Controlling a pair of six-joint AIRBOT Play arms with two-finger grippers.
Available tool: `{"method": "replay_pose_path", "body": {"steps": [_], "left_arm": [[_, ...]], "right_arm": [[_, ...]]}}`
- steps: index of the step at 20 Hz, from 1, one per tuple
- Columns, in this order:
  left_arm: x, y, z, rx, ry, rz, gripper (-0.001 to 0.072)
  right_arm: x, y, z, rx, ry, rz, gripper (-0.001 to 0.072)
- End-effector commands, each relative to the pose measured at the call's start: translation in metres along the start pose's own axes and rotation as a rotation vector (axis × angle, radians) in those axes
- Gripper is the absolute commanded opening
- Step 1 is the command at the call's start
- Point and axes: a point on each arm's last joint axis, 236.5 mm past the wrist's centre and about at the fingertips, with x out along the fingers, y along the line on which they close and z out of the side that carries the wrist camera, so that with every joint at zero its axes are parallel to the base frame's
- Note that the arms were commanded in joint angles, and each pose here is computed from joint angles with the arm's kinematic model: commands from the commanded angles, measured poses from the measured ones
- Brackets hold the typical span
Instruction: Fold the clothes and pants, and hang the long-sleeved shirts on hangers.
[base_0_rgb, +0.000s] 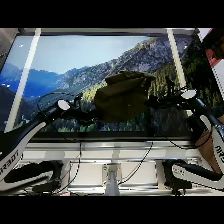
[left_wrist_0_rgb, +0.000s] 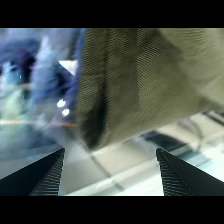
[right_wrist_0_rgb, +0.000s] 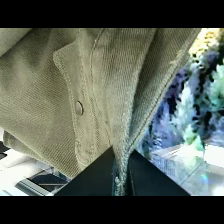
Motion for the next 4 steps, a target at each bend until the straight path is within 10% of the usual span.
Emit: {"method": "replay_pose_path", "body": {"steps": [1, 4], "left_arm": [[0.014, -0.002, 0.019, -0.099, -0.115, 0.001, 0.0638], [0.031, 0.014, 0.015, -0.169, -0.087, 0.032, 0.0635]], "right_arm": [[0.0, 0.0, -0.001, 0.005, 0.002, 0.0, 0.0037], [0.0, 0.001, -0.003, 0.005, 0.013, 0.005, 0.0037]]}}
